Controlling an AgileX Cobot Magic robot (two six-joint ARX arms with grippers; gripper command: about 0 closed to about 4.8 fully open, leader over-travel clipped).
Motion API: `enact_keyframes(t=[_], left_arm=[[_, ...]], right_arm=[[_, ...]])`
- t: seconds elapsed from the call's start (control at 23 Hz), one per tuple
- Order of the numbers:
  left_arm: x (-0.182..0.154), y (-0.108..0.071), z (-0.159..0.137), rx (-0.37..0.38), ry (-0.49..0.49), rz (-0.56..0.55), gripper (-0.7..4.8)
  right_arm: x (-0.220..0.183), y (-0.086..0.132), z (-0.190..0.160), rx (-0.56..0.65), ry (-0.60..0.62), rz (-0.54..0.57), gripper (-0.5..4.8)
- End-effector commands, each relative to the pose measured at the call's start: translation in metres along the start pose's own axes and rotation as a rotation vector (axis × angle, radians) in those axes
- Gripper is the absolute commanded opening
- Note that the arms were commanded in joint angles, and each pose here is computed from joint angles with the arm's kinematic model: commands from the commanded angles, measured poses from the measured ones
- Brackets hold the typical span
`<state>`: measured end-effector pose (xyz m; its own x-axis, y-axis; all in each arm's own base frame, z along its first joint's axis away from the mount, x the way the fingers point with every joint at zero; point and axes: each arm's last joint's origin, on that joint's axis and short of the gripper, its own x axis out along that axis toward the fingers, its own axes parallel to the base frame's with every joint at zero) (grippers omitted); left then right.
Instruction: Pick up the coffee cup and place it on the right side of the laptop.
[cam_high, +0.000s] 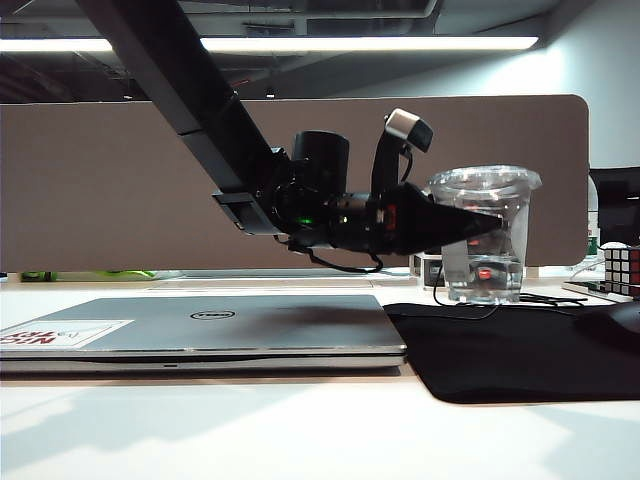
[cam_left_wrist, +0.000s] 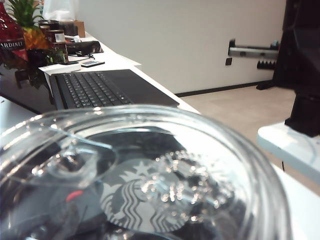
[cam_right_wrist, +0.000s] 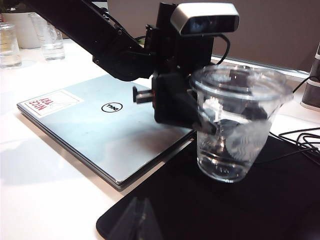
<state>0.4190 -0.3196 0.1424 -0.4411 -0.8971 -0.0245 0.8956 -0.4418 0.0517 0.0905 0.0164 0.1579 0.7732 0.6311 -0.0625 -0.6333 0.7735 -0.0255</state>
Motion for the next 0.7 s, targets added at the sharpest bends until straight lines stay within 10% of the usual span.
enact_keyframes(t=[0.04,0.7], left_arm=[[0.006,-0.003,-0.003,0.052,0.008,-0.025,3.1],[0.008,-0.008,-0.017,0.092,0.026,-0.04,3.09]], right_arm=[[0.0,0.0,-0.001,-0.006,-0.004,0.002,-0.01],[0.0,0.0,-0.001,-0.007,-0.004,0.002,-0.01]])
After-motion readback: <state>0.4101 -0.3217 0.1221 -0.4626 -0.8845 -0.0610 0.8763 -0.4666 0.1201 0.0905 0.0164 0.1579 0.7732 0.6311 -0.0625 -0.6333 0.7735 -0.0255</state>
